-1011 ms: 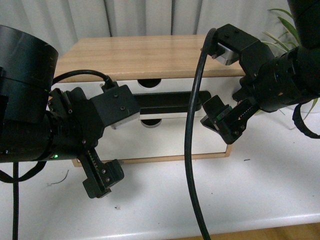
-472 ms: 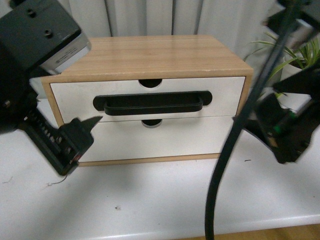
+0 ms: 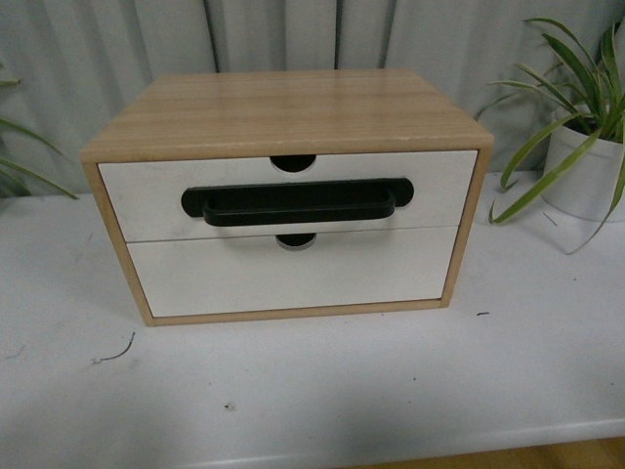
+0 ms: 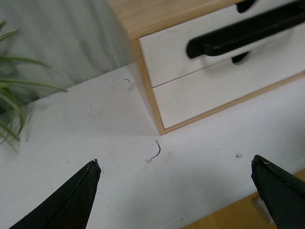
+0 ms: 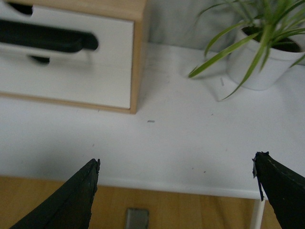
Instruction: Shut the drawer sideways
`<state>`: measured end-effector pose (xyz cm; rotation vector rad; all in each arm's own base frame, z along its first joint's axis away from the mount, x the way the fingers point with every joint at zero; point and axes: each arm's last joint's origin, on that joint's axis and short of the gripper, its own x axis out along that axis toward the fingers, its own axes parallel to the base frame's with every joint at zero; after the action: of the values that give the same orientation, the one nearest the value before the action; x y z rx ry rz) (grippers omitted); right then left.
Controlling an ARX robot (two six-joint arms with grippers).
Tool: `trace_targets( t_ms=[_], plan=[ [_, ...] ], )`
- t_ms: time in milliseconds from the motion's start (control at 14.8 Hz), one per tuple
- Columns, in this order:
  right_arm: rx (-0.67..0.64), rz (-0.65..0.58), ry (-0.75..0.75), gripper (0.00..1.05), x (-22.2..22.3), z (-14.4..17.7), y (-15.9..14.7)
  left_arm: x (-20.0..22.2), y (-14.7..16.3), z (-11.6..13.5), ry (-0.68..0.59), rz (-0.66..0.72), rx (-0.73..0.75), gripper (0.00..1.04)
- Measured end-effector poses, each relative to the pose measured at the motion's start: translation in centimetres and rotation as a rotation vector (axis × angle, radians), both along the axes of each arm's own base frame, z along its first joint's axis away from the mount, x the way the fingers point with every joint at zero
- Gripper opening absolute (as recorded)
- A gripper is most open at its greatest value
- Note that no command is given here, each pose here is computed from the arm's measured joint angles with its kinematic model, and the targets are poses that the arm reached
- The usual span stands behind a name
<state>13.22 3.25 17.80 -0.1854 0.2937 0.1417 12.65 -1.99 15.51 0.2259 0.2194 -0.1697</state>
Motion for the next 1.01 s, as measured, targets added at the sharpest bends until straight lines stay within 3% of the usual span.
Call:
trace_targets(
  t_ms=[67,202,270,404,472,742,809,1011],
  plan=[
    [0.030,-0.094,-0.043,0.98,-0.6,-0.3,-0.5,-1.0,0.7,-0.6,-0.009,0.071,-0.095,0.98],
    [0.046,-0.107,-0.034,0.98,-0.6,-0.4,-0.5,-1.2,0.8,0.0,-0.071,0.090,-0.189,0.98],
    [0.081,-0.120,-0.110,0.95,-0.4,-0.5,-0.5,-1.1,0.9,1.1,-0.186,0.125,-0.205,0.88],
    [0.149,-0.146,-0.248,0.73,-0.8,-1.4,-1.2,-1.6,2.2,1.7,-0.254,0.197,-0.218,0.66],
    [0.172,-0.142,-0.312,0.62,-1.0,-0.7,-1.5,-1.6,2.1,1.5,-0.229,0.181,-0.220,0.56],
    [0.172,-0.139,-0.311,0.07,-1.8,-0.7,-3.1,-2.9,2.0,1.1,-0.220,0.169,-0.223,0.02],
    [0.171,-0.164,-0.308,0.02,-2.0,-0.8,-3.4,-2.9,2.0,1.4,-0.229,0.169,-0.224,0.02],
    [0.175,-0.140,-0.306,0.02,-2.3,-0.8,-3.3,-2.9,2.0,1.1,-0.215,0.169,-0.223,0.02]
  ],
)
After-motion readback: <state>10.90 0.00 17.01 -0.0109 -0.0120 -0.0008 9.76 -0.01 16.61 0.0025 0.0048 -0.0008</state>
